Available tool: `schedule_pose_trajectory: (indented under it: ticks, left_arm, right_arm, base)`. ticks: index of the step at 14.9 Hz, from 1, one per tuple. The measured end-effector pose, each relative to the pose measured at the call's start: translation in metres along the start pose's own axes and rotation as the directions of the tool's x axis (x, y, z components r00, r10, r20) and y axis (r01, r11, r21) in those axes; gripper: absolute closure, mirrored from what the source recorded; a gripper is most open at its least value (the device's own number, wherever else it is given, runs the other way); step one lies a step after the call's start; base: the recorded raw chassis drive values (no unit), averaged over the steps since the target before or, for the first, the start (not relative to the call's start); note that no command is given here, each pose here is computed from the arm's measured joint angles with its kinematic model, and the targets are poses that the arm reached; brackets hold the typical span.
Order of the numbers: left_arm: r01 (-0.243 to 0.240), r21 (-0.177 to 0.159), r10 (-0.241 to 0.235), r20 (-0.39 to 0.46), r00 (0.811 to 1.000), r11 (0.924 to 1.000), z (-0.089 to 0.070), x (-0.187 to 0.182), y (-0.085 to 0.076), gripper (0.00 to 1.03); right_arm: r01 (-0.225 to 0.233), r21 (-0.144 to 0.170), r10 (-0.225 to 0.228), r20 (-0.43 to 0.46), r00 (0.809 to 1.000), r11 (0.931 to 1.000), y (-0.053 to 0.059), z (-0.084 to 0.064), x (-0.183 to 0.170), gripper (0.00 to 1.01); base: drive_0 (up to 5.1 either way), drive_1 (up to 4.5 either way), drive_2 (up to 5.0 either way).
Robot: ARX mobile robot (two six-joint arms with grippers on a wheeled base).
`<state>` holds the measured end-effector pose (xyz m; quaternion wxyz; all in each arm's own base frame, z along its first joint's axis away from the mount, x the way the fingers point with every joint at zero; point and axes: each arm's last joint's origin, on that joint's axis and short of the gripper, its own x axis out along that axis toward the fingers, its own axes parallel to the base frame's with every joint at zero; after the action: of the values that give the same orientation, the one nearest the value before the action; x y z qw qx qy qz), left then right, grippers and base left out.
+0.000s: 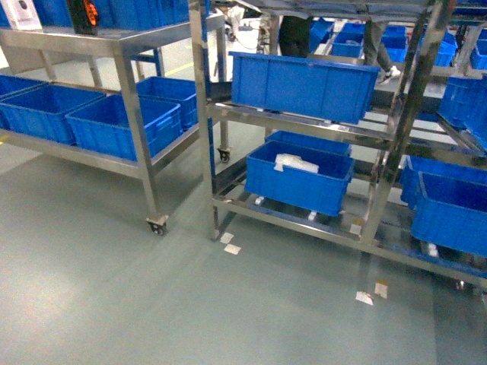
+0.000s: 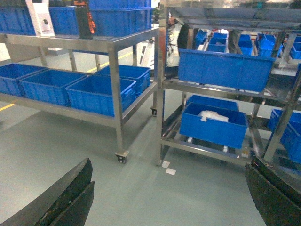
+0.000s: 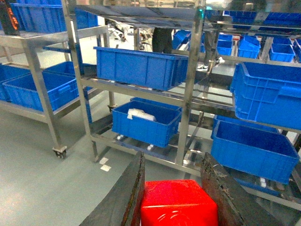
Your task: Pick red block from blue box to shelf
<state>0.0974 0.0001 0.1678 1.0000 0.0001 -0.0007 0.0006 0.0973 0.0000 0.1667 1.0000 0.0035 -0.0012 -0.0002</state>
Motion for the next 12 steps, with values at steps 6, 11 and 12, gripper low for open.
schedule_pose_trajectory:
  ticks: [6,11,12]
  left_arm:
    - [0.0,0.0,0.0,0.0,1.0,1.0,0.0,0.0,0.0,0.05]
    - [0.0,0.0,0.0,0.0,1.0,1.0,0.0,0.0,0.0,0.05]
    - [0.0,0.0,0.0,0.0,1.0,1.0,0.0,0.0,0.0,0.05]
  right_arm:
    - [0.0,0.0,0.0,0.0,1.0,1.0,0.0,0.0,0.0,0.72]
    - [0.0,0.0,0.0,0.0,1.0,1.0,0.0,0.0,0.0,0.72]
    - [0.0,0.0,0.0,0.0,1.0,1.0,0.0,0.0,0.0,0.72]
  base:
    - [-1.7,-1.65,-1.7]
    - [-1.7,-1.65,-1.7]
    - [-1.7,-1.65,-1.7]
